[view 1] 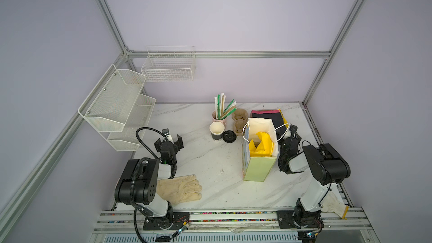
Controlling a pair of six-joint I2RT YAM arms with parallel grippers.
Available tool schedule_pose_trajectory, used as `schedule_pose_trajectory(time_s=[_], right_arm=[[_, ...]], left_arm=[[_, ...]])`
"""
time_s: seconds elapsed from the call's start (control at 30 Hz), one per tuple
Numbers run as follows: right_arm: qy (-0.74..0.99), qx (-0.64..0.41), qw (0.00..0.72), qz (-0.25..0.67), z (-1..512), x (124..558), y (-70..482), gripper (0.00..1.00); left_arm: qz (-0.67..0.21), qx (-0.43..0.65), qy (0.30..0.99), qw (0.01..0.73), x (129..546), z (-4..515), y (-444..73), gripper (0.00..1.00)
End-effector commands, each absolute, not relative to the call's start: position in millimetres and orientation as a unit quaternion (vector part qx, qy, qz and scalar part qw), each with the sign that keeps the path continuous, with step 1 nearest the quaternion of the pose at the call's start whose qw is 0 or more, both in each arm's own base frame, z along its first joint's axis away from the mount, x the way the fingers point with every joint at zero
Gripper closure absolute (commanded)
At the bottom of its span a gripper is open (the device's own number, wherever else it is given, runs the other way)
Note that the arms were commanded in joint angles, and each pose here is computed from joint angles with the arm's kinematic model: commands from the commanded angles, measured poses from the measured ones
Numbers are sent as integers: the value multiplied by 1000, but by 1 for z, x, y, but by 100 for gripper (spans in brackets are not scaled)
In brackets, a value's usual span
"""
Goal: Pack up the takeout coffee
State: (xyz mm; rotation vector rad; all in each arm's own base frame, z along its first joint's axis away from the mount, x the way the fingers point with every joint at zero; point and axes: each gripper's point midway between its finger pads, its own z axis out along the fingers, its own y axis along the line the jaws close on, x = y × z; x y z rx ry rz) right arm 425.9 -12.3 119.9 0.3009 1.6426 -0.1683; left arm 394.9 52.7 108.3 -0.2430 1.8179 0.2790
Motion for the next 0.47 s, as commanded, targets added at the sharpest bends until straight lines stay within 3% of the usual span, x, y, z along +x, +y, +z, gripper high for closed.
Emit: schedule_pose_trajectory(time_s=[0.0,0.43], right_arm=[[708,134,689,-81,136,426,-15,3],[710,129,688,-77,136,428,-13,3]], left_arm=[[126,-103,769,618,393,118,53,0],[126,-102,769,618,393,117,53,0]])
